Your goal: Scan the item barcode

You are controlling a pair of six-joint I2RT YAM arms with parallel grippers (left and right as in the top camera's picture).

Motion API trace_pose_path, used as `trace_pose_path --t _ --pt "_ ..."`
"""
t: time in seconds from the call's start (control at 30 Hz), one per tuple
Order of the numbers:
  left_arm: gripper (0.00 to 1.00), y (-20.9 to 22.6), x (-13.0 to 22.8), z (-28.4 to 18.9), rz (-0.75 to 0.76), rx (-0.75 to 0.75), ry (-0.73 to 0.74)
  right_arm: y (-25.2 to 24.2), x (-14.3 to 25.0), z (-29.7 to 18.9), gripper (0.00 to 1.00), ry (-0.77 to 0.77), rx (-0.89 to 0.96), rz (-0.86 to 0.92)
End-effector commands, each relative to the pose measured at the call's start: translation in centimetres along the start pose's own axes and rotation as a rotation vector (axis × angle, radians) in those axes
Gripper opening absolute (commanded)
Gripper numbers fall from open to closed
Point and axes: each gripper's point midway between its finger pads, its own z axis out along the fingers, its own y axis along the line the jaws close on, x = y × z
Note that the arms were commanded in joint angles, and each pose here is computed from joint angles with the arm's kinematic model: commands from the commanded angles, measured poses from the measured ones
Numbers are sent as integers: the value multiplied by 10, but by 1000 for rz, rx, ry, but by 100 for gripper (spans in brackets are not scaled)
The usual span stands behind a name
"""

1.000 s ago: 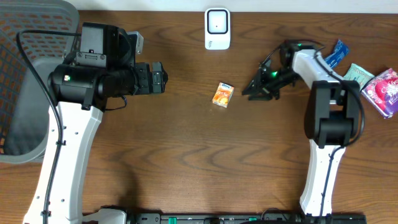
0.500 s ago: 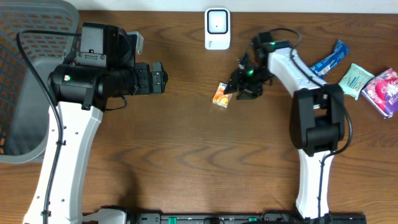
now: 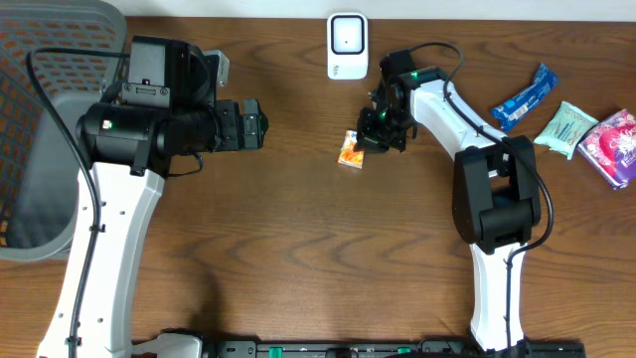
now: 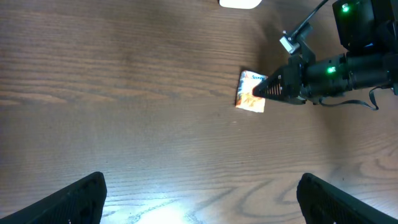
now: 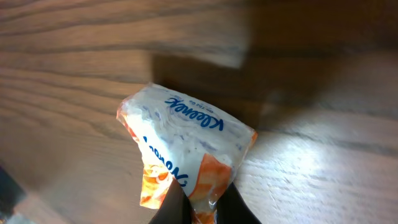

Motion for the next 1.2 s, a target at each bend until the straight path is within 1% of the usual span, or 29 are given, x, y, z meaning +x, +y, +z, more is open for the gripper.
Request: trace_pose_path --t 0.0,0.07,0.17,0.23,0.33,0.4,0.47,0.6,0.73,0.8,0.87,0.9,0.97,1.0,1.03,1.07,1.1,1.17 --pt "98 3 0 1 -5 -11 2 36 13 -11 1 54 -195 -198" --pt "98 3 0 1 -5 -11 2 54 18 -27 1 83 -360 -275" --pt "98 3 0 1 -5 -12 3 55 12 -53 1 82 -530 -304" --pt "98 3 0 1 -5 -11 2 49 6 -66 1 58 -591 -326" --pt "98 3 0 1 -5 -12 2 52 5 -95 1 1 -767 -456" --pt "98 3 0 1 -5 -11 2 53 6 -108 1 -29 -844 -501" --pt "98 3 0 1 -5 -11 2 56 5 -130 1 -95 -972 -575" --pt "98 3 0 1 -5 -12 2 56 2 -155 1 -185 -1095 -642" --pt "98 3 0 1 -5 -12 3 58 3 -153 1 -182 -1095 -649" --pt "98 3 0 1 -5 -11 2 60 3 -152 1 -155 -1093 -614" --pt "98 3 0 1 -5 -11 2 59 -3 -149 1 -85 -1067 -498" --pt "98 3 0 1 -5 -12 3 57 -11 -141 1 -52 -987 -423" --pt "98 3 0 1 -5 -12 2 43 -36 -116 2 -56 -727 -256" --pt "98 3 0 1 -5 -11 2 34 -53 -108 2 -108 -560 -180" --pt "98 3 0 1 -5 -12 2 33 -69 -109 1 -183 -445 -171" --pt "98 3 0 1 -5 -12 3 34 -78 -113 1 -223 -397 -176" --pt "98 3 0 1 -5 -11 2 38 -104 -126 1 -367 -247 -170" --pt "98 3 0 1 -5 -11 2 39 -133 -150 1 -552 -75 -167"
